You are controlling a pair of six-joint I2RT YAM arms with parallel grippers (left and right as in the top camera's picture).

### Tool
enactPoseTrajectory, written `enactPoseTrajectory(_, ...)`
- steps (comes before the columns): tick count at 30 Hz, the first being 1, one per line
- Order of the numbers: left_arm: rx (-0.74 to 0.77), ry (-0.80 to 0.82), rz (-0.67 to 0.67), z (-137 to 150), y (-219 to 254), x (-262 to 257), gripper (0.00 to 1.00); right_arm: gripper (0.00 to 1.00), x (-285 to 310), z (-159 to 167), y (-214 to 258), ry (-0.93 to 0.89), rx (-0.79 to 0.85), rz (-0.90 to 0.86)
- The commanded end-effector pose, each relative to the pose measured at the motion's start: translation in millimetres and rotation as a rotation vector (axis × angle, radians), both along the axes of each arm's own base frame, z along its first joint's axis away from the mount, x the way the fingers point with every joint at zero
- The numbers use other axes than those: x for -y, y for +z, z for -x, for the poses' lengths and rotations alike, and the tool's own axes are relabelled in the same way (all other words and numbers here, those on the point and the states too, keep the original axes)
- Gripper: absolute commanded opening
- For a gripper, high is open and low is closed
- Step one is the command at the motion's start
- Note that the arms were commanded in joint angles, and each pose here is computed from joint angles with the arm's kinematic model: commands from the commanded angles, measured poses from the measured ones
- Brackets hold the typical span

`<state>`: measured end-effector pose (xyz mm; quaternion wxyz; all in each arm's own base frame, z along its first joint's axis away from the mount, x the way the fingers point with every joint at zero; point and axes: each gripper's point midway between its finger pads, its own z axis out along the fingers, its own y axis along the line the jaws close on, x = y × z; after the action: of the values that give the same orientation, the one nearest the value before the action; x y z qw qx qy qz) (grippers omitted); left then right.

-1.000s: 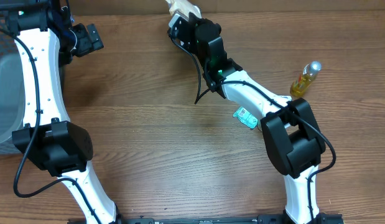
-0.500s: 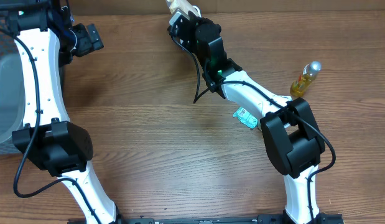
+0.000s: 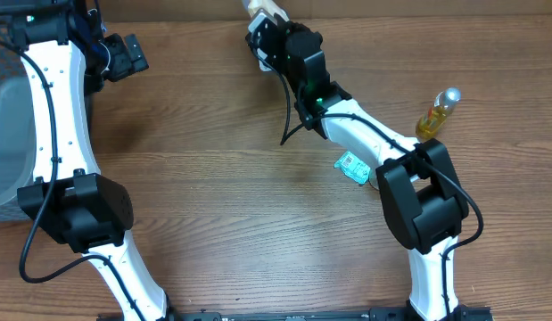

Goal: Scan the item barcode
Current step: 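Lift the clear bag with the right gripper to the white scanner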

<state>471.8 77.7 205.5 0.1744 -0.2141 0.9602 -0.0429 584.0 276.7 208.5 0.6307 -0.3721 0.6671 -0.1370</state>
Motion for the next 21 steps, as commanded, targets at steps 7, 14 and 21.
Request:
enactPoseTrajectory(7,0.016,-0.009,-0.002,-2,5,4,1.0,0.04,-5,1,-8,0.036,-0.064,-0.041)
enactPoseTrajectory(14,0.015,-0.01,-0.003,-2,5,4,0.99,0.04,-6,3,-17,0.019,-0.136,-0.127)
enactPoseTrajectory(21,0.016,-0.01,-0.002,-2,5,4,1.0,0.04,-11,6,-18,0.049,-0.161,-0.178)
